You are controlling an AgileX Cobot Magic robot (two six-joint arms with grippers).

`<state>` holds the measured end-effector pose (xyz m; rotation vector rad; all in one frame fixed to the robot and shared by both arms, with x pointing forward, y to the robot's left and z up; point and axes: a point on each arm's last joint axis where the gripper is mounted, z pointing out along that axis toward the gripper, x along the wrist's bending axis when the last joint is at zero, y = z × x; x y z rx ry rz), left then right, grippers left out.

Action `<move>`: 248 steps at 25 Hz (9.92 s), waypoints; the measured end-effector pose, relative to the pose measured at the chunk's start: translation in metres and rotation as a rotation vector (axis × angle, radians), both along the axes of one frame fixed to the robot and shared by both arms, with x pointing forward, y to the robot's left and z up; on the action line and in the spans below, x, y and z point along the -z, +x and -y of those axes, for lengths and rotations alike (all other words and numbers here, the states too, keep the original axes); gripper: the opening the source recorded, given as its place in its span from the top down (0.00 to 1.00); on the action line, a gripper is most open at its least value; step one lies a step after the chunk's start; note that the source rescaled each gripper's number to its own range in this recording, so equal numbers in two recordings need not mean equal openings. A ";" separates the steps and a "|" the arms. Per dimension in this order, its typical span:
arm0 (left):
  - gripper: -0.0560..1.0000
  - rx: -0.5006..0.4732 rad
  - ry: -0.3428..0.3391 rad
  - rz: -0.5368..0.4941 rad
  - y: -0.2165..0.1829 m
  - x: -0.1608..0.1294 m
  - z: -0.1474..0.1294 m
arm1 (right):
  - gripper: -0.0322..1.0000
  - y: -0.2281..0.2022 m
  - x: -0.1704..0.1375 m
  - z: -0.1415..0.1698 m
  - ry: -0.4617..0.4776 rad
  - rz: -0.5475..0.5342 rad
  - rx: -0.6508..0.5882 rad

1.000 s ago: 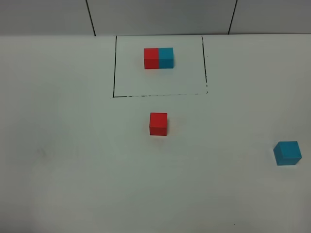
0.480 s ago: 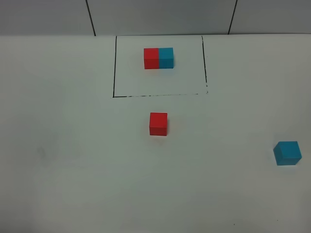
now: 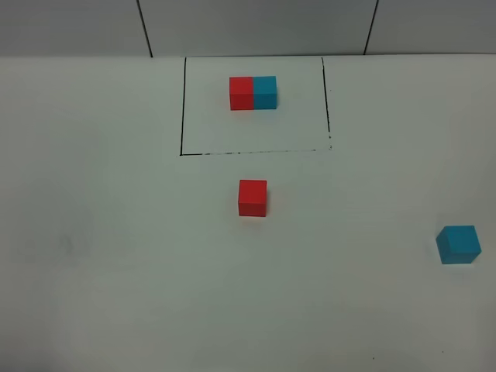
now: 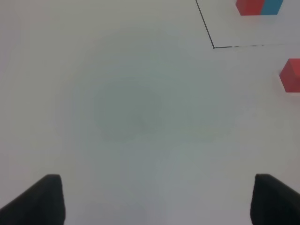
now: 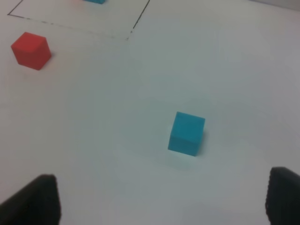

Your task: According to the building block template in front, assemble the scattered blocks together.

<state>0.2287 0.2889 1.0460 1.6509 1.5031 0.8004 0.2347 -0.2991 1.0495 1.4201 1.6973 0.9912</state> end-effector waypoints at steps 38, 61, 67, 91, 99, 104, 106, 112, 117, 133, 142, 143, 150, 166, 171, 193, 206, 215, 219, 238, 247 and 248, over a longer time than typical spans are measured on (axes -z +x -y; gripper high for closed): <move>0.15 0.000 0.000 0.000 0.000 0.000 0.000 | 0.06 0.253 0.061 0.000 -0.008 -0.815 0.132; 0.15 0.000 0.000 0.000 0.000 0.000 0.000 | 0.06 0.285 0.142 0.022 0.061 -0.950 0.199; 0.15 0.000 0.000 0.000 0.000 0.000 0.000 | 0.13 0.286 0.154 0.023 0.061 -0.990 0.199; 0.15 0.000 0.001 0.000 0.000 0.000 0.000 | 0.95 0.344 0.107 -0.103 -0.754 -0.859 -0.863; 0.15 0.000 0.001 0.000 0.000 0.000 0.000 | 0.95 0.396 0.117 -0.155 -0.801 -0.807 -1.000; 0.15 0.000 0.001 0.000 0.000 0.000 0.000 | 0.95 0.414 0.130 -0.168 -0.768 -0.848 -0.997; 0.15 0.000 0.001 0.000 0.000 0.000 0.000 | 0.95 0.415 0.137 -0.171 -0.748 -0.857 -0.998; 0.15 0.000 0.001 0.000 0.000 0.000 0.000 | 0.95 0.415 0.150 -0.180 -0.700 -0.862 -1.010; 0.15 0.000 0.001 0.000 0.000 0.000 0.000 | 0.95 0.415 0.155 -0.183 -0.697 -0.868 -1.015; 0.16 0.000 0.001 0.000 0.000 0.000 0.000 | 0.95 0.409 0.156 -0.202 -0.728 -0.818 -1.044; 0.16 0.000 0.001 0.000 0.000 0.000 0.000 | 0.95 0.410 0.156 -0.205 -0.714 -0.800 -1.041; 0.16 0.000 0.001 0.000 0.000 0.000 0.000 | 0.95 0.410 0.156 -0.205 -0.714 -0.800 -1.041; 0.16 0.000 0.001 0.000 0.000 0.000 0.000 | 0.95 0.410 0.156 -0.206 -0.724 -0.794 -1.056; 0.16 0.000 0.001 0.000 0.000 0.000 0.000 | 0.95 0.410 0.156 -0.207 -0.725 -0.779 -1.060; 0.16 0.000 0.001 0.000 0.000 0.000 0.000 | 0.91 0.411 0.156 -0.207 -0.715 -0.776 -1.045; 0.16 -0.001 0.001 0.000 0.000 0.000 0.000 | 0.01 0.405 0.002 -0.027 -0.244 -0.717 -0.236; 0.16 -0.001 0.001 0.000 0.000 0.000 0.000 | 0.01 0.247 -0.071 0.010 -0.111 -0.431 -0.030; 0.16 -0.001 0.001 0.000 0.000 0.000 0.000 | 0.00 0.132 -0.065 0.000 -0.070 -0.265 0.022; 0.16 -0.001 0.001 0.000 0.000 0.000 0.000 | 0.00 0.092 -0.054 -0.004 -0.045 -0.176 0.047; 0.16 -0.001 0.001 0.000 0.000 0.000 0.000 | 0.00 0.020 -0.002 -0.010 -0.020 -0.117 0.024; 0.16 -0.001 0.001 0.000 0.000 0.000 0.000 | 0.00 0.004 -0.001 -0.008 -0.010 -0.024 0.033; 0.16 -0.001 0.001 0.000 0.000 0.000 0.000 | 0.00 0.002 -0.001 -0.008 -0.005 -0.009 0.042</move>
